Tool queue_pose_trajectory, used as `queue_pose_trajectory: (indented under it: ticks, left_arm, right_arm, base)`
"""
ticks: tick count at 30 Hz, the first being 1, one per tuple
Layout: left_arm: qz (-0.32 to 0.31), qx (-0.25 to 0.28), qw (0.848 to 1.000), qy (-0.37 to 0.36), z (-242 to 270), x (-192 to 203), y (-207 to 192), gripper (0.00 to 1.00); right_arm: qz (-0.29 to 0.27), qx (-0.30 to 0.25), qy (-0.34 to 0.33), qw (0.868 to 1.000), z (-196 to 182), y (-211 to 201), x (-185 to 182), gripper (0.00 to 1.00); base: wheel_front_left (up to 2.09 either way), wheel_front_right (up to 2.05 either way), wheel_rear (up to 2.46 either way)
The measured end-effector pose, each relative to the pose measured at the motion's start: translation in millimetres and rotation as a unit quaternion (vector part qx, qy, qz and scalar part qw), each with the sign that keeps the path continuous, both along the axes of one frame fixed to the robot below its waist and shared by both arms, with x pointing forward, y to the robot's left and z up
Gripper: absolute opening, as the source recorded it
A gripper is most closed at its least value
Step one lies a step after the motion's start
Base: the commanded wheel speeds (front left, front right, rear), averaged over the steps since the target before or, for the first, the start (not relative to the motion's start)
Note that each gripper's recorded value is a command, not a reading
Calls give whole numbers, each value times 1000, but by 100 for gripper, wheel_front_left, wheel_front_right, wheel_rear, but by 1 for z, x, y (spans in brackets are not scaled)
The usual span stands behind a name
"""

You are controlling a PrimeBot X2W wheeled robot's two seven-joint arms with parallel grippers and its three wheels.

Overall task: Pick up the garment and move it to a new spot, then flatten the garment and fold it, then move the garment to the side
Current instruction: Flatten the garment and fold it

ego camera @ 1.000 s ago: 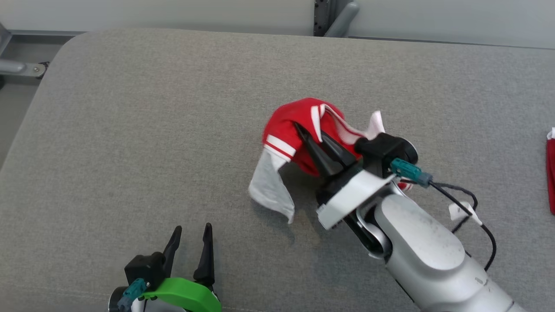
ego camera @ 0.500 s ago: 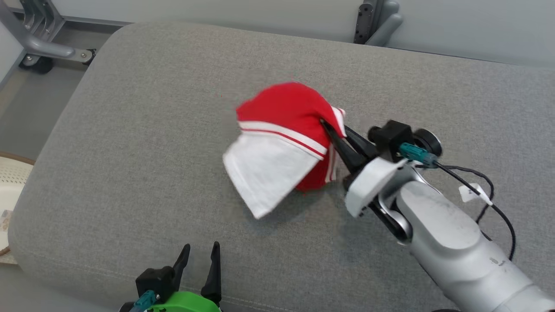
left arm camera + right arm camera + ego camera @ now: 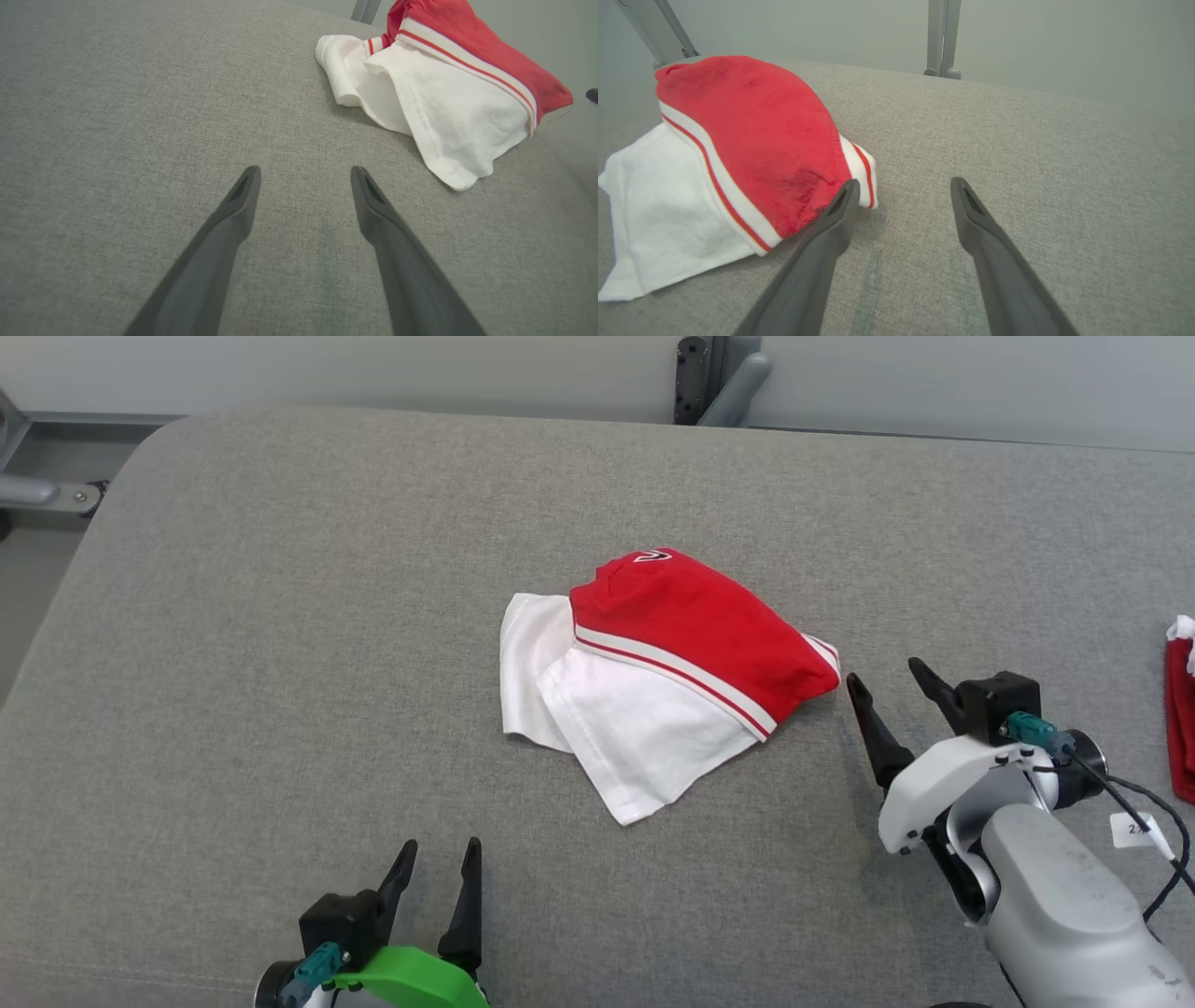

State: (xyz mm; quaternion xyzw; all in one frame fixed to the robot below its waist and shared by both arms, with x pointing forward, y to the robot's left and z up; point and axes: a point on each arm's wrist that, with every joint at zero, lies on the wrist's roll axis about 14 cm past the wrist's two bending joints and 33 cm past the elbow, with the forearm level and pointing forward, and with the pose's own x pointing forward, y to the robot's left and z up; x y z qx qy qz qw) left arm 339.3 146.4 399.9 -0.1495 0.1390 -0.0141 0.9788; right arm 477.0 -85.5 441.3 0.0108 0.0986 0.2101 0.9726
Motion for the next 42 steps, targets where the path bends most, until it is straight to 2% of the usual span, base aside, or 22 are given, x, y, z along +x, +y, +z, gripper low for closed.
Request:
queue_pose_trajectory:
  ticks: [3, 7, 15, 18, 21, 26, 33, 34, 35, 36, 42]
  left_arm:
    - [-7, -1, 1000, -8, 5, 2, -4, 100]
    - [-14, -2, 1000, -16, 9, 0, -8, 100]
    - [-9, -4, 1000, -14, 9, -10, -5, 100]
    - [6, -6, 1000, -8, 5, -15, 2, 100]
    - [24, -10, 1000, -2, 3, -19, 10, 100]
    - [49, -13, 999, 8, -1, -26, 21, 100]
    - [81, -11, 996, 28, -11, -33, 37, 100]
    - [80, -11, 996, 27, -10, -29, 36, 100]
    - [79, -11, 996, 26, -9, -28, 36, 100]
    - [79, -11, 996, 26, -9, -27, 36, 100]
    - [80, -12, 996, 24, -8, -22, 36, 100]
  right_arm:
    - [3, 19, -19, 1000, 11, 8, -14, 100]
    - [36, 36, -33, 998, 19, 34, -41, 100]
    - [163, 34, -30, 986, 16, 107, -87, 100]
    - [222, 12, -7, 975, -2, 133, -102, 100]
    - [252, -14, 5, 968, -16, 142, -103, 100]
    - [270, -49, 9, 962, -29, 146, -92, 100]
    - [318, -95, 27, 943, -61, 160, -95, 100]
    - [321, -96, 27, 942, -63, 161, -93, 59]
    - [322, -98, 27, 941, -64, 161, -91, 27]
    - [322, -99, 26, 941, -65, 162, -90, 0]
    - [300, -93, 17, 949, -59, 154, -75, 0]
  base:
    - [0, 0, 0]
    - [0, 0, 0]
    - [0, 0, 0]
    - [0, 0, 0]
    - [0, 0, 0]
    - [0, 0, 0]
    - [0, 0, 0]
    - [0, 0, 0]
    - [0, 0, 0]
    - [0, 0, 0]
    - [0, 0, 0]
